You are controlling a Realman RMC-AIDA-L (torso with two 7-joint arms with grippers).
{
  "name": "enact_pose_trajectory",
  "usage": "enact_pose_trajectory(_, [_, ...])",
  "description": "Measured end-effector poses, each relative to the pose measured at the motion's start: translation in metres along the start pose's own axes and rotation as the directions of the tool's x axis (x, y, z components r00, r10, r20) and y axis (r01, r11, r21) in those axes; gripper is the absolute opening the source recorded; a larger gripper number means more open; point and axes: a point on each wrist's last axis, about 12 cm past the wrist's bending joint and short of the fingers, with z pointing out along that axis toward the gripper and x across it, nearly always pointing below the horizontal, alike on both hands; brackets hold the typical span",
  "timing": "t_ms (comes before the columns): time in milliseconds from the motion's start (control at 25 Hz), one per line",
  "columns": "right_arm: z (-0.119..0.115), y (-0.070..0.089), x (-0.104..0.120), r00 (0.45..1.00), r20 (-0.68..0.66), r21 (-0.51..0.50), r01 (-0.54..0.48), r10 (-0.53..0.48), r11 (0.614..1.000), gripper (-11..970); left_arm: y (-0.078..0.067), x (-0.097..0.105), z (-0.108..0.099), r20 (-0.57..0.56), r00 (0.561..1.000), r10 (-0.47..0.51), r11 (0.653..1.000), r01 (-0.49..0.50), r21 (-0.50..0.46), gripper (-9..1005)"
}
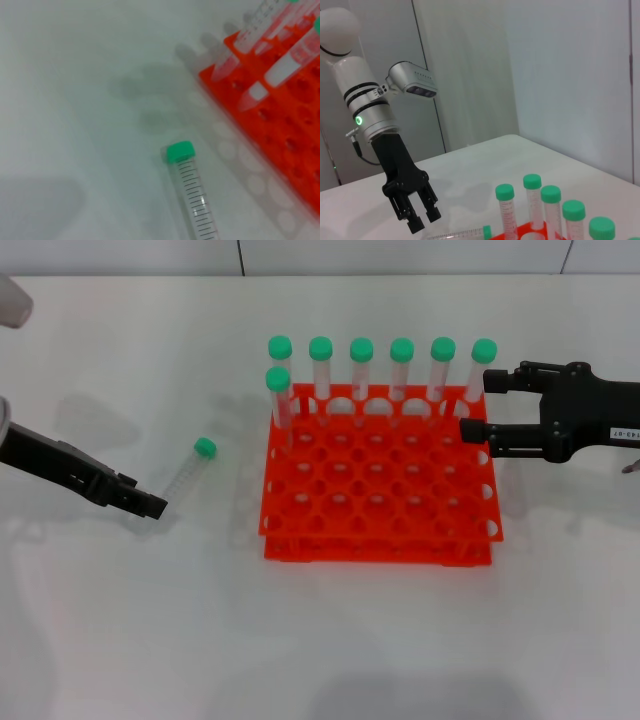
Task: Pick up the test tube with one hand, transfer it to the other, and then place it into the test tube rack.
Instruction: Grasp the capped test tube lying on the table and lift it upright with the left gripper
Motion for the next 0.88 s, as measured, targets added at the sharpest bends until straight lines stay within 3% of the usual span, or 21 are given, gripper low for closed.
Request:
enact_pose_trajectory(160, [0.000, 0.000, 0.001, 1.000, 0.003, -0.001, 0.003, -0.003, 1.000, 761, -0.002, -0.003, 0.005, -0.020, 1.000, -0.003, 1.000, 0.003, -0.011, 703])
enact_pose_trajectory(360, [0.001, 0.000, 0.000, 1.000, 0.012, -0.003, 0.000, 0.000, 1.000, 760, -0.003, -0.003, 0.010, -0.030, 0.999, -0.013, 1.000, 0.012, -0.018, 646])
enact_pose_trajectory(880, [0.000, 0.002, 0.002, 1.000, 0.015, -0.007, -0.006, 0.007, 1.000, 759, -0.007, -0.007, 0.016, -0.036, 0.999, -0.004, 1.000, 0.003, -0.018, 607])
